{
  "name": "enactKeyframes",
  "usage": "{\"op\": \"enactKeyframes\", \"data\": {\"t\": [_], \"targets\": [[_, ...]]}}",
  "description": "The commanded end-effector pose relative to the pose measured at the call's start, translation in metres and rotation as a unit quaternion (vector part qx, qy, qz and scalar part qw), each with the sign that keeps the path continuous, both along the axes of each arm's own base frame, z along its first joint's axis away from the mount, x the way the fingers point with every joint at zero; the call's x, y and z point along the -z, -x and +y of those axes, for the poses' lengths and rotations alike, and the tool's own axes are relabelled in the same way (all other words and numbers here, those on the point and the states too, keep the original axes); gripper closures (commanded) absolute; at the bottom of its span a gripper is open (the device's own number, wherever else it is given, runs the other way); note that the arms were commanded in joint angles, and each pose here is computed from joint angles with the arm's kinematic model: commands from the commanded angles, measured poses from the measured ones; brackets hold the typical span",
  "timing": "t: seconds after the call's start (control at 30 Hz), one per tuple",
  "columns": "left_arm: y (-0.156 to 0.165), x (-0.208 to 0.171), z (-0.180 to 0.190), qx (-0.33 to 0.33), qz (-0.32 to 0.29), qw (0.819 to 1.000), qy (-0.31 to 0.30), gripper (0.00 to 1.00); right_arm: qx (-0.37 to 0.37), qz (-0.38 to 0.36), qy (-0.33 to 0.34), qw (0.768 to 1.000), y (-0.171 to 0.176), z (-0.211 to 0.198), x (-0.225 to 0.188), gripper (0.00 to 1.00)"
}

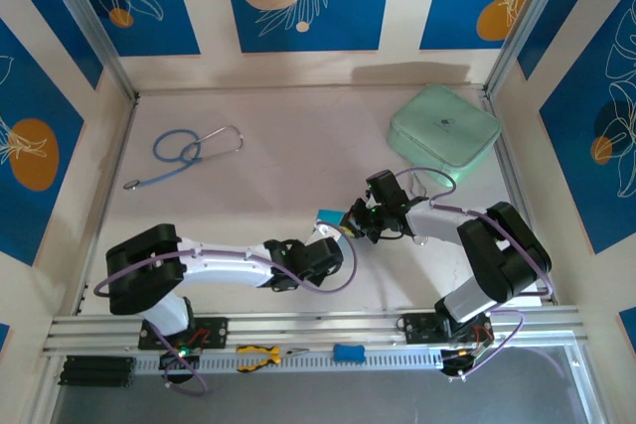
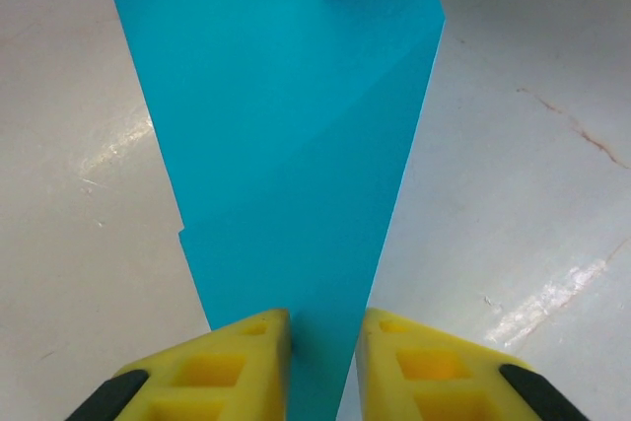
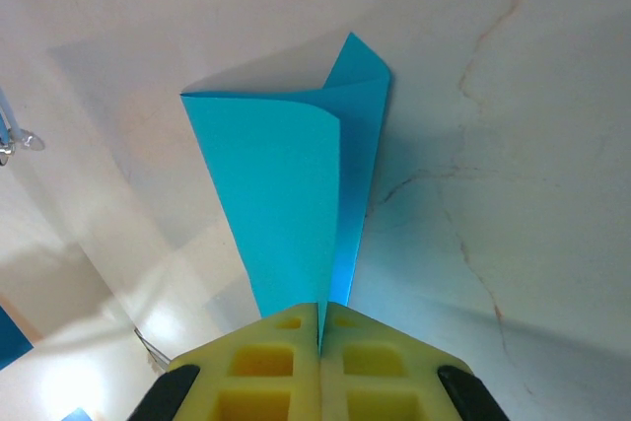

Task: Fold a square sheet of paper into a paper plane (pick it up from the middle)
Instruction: Fold the wing for the fifth time at the center of the table.

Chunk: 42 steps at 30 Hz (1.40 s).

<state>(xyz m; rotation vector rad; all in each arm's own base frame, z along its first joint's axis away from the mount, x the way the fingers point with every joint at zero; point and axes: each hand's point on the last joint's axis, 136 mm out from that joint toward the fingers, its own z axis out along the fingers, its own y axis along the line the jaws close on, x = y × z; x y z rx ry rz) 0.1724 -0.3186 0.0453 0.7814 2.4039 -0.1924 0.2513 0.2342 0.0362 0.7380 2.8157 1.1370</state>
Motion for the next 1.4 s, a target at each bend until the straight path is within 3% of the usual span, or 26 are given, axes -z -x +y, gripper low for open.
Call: {"op": "enactKeyframes", "data": {"t": [0.0, 0.83, 1.17, 1.37], "targets": [[0.0039, 0.0024, 0.0065, -0.007, 0.003, 1.000, -0.013, 0.74, 0.001, -0.003, -0.008, 1.000, -0.0012, 0.0007, -0.0092, 0.94], [0.0054, 0.0071, 0.0112, -0.006, 0.007, 1.000, -0.023, 0.78, -0.001, -0.005, -0.015, 1.000, -0.0045, 0.0027, -0.0093, 0.94], [0.0069, 0.0092, 0.0091, 0.000, 0.012, 1.000, -0.027, 0.74, 0.000, -0.005, -0.020, 1.000, -0.0053, 0.0041, -0.0105, 0.94], [0.0063, 0.0110, 0.0097, 0.000, 0.012, 0.999, -0.032, 0.81, -0.002, -0.006, -0.022, 1.000, -0.0058, 0.0049, -0.0111, 0.94]]}}
